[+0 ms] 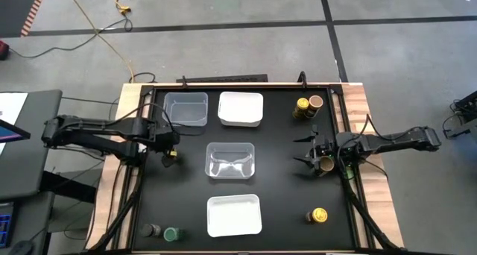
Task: Sort spices by type
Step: Put the top green seasoning bottle into the top transparent bin
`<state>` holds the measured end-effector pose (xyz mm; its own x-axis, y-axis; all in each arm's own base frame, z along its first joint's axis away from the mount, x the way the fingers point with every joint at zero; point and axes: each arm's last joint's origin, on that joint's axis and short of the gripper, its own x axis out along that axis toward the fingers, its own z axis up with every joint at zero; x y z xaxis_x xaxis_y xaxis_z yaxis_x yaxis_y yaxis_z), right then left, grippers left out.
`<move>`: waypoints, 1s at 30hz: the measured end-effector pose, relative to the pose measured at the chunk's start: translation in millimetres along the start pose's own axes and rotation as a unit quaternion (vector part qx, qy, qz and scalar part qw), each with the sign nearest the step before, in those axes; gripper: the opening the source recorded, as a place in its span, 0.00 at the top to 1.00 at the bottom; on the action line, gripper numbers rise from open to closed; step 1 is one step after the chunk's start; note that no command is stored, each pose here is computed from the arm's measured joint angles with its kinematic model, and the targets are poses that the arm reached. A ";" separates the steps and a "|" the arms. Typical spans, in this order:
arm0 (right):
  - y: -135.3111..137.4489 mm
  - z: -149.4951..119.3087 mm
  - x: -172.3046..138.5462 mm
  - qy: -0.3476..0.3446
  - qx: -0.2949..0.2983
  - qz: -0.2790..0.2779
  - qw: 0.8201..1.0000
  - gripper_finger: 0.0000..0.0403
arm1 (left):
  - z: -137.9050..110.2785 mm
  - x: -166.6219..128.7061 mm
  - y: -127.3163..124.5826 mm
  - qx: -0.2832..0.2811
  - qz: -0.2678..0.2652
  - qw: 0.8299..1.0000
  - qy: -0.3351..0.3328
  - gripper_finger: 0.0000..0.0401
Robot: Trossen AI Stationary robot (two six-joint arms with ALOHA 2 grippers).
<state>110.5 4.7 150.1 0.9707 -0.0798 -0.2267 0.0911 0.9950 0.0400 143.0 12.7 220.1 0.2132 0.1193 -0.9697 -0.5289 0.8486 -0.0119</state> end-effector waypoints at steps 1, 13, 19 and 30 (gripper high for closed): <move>0.0 0.0 0.0 0.000 0.000 0.000 1.000 0.10 | -1.2 1.8 0.2 0.008 -0.001 1.000 0.005 0.27; 0.0 0.0 0.0 0.000 0.000 0.000 1.000 0.10 | 2.3 7.9 -2.7 0.029 -0.019 0.999 -0.020 0.27; 0.0 0.0 0.0 0.000 0.000 0.000 1.000 0.10 | 3.6 14.4 -4.7 0.030 -0.015 0.999 0.009 0.27; -0.1 0.0 0.0 0.000 0.000 0.000 1.000 0.10 | 11.6 32.6 -11.2 0.024 0.002 0.999 0.049 0.45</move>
<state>110.5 4.6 150.1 0.9707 -0.0803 -0.2267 0.0916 0.9950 0.0396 165.5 13.0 191.4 0.1290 0.0735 -0.9889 -0.4885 0.8726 0.0011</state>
